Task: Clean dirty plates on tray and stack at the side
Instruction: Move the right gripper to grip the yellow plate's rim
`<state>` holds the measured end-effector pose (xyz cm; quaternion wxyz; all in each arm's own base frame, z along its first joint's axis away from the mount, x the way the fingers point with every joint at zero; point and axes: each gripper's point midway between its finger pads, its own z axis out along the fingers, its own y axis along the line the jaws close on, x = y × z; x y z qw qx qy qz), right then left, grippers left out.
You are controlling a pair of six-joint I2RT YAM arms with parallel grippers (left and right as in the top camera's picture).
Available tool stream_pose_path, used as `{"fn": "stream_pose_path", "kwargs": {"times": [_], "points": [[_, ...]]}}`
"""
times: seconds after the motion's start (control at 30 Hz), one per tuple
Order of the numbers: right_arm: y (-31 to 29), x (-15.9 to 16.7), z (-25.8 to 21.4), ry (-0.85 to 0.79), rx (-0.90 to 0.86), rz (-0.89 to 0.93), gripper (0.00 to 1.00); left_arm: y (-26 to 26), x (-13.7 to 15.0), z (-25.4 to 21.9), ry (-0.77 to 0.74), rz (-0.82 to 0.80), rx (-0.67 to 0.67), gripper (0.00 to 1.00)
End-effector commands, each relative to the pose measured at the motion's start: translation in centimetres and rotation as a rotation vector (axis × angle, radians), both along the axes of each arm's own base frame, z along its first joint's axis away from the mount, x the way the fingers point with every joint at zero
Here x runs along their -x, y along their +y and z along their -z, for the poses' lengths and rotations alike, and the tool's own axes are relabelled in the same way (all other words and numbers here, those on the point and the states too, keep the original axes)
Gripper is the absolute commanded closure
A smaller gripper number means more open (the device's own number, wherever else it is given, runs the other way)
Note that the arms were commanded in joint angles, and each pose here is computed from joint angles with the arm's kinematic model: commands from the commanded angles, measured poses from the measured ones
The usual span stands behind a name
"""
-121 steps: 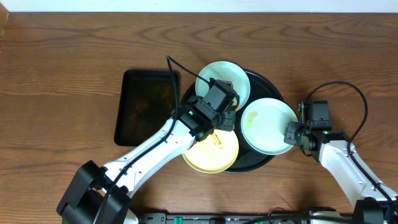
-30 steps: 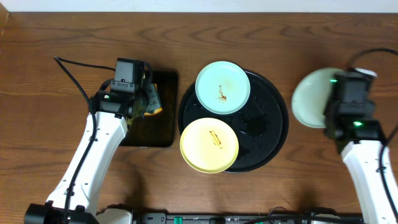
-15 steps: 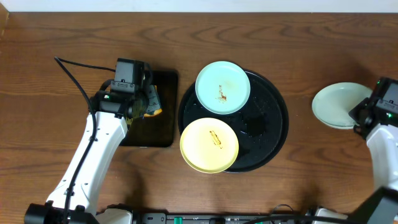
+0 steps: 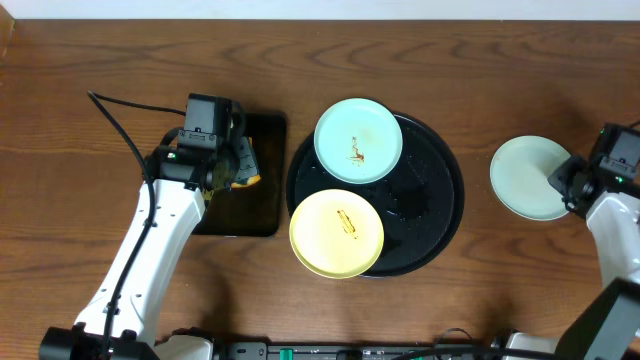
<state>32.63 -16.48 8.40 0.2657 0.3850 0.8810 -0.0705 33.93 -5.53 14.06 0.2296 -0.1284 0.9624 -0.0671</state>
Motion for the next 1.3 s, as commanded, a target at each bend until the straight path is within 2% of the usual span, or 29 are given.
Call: {"fn": "stream_pose_path", "kwargs": {"times": [0.0,0.17,0.27,0.47,0.7,0.8,0.97,1.13,1.2,1.23,1.27], "points": [[5.1,-2.0,-3.0,-0.133,-0.118,-0.226,0.56,0.3,-0.1,-0.3,-0.010,0.004,-0.012,0.93],[14.7,-1.5,-5.1,-0.196,-0.400,-0.501,0.55,0.2,-0.1,-0.3,-0.010,0.005,-0.012,0.92],[19.5,0.6,-4.0,-0.096,-0.508,-0.606,0.57,0.2,-0.1,-0.3,-0.010,0.005,-0.012,0.92],[26.9,5.7,0.5,0.142,-0.585,-0.772,0.58,0.2,-0.1,-0.3,-0.010,0.005,-0.012,0.92],[32.1,10.0,4.5,0.287,-0.648,-0.803,0.63,0.2,-0.1,-0.3,-0.010,0.005,-0.012,0.93],[33.6,10.6,5.4,0.299,-0.633,-0.839,0.64,0.2,-0.1,-0.3,-0.009,0.004,-0.011,0.92],[33.9,11.0,6.9,0.339,-0.552,-0.777,0.65,0.2,0.0,-0.3,-0.006,0.006,-0.009,0.92],[34.7,11.4,8.2,0.374,-0.551,-0.735,0.69,0.2,0.1,-0.3,-0.002,0.006,-0.010,0.92],[34.8,11.6,8.5,0.382,-0.549,-0.736,0.78,0.2,0.1,-0.3,-0.002,0.006,-0.010,0.92],[34.8,11.6,8.5,0.384,-0.548,-0.735,0.87,0.2,0.1,-0.3,-0.002,0.006,-0.010,0.92],[34.8,11.6,8.5,0.383,-0.548,-0.735,0.91,0.2,0.1,-0.3,-0.002,0.006,-0.010,0.93]]}}
